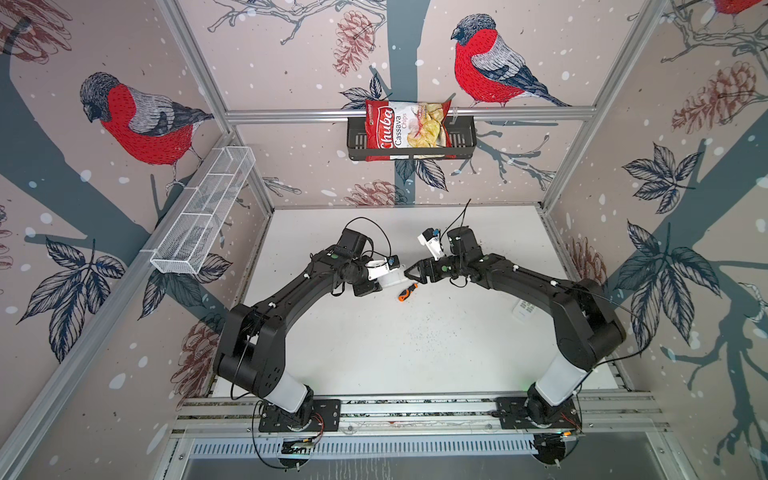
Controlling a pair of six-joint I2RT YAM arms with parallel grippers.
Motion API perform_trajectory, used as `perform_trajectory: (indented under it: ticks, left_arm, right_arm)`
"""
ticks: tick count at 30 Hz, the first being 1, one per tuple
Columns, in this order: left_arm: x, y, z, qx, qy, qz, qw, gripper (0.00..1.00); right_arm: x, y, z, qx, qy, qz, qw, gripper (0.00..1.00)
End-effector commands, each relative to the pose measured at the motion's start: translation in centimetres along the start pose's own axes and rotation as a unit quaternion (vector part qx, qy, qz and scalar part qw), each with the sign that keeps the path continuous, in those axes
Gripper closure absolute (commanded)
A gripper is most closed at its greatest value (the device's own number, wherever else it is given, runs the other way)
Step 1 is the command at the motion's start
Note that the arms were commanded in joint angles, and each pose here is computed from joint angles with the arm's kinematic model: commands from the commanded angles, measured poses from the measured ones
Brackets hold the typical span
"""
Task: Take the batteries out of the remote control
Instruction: 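Move the right gripper toward the remote's battery cover end while left holds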
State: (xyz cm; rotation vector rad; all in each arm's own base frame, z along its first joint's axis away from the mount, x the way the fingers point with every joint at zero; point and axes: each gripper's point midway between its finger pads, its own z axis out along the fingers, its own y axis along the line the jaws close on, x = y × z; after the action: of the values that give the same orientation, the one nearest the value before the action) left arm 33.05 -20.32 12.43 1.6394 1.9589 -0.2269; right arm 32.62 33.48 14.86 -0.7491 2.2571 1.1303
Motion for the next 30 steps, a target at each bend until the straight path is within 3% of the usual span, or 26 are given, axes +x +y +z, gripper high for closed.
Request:
perform_trajectory:
  ticks: [1,9,20,30]
  left_arm:
    - [-0.7,0.4,0.1,0.0,-0.01,0.004,1.0,0.71]
    - [-0.7,0.7,0.5,0.003,-0.002,0.003,1.0,0.72]
    - [-0.8,1.1,0.8,0.005,0.0,0.006,1.0,0.73]
    - [-0.9,1.3,0.9,0.006,0.001,0.006,1.0,0.73]
  right_arm:
    - [-0.4,-0.2,0.2,0.005,0.004,-0.01,1.0,0.26]
    - [-1.1,-0.5,1.4,-0.003,0.015,-0.008,1.0,0.37]
    - [-0.4,-0.6,2.6,-0.005,0.029,-0.011,1.0,0.39]
    - [-0.4,-0.5,3.3,-0.009,0.034,-0.011,0.999,0.52]
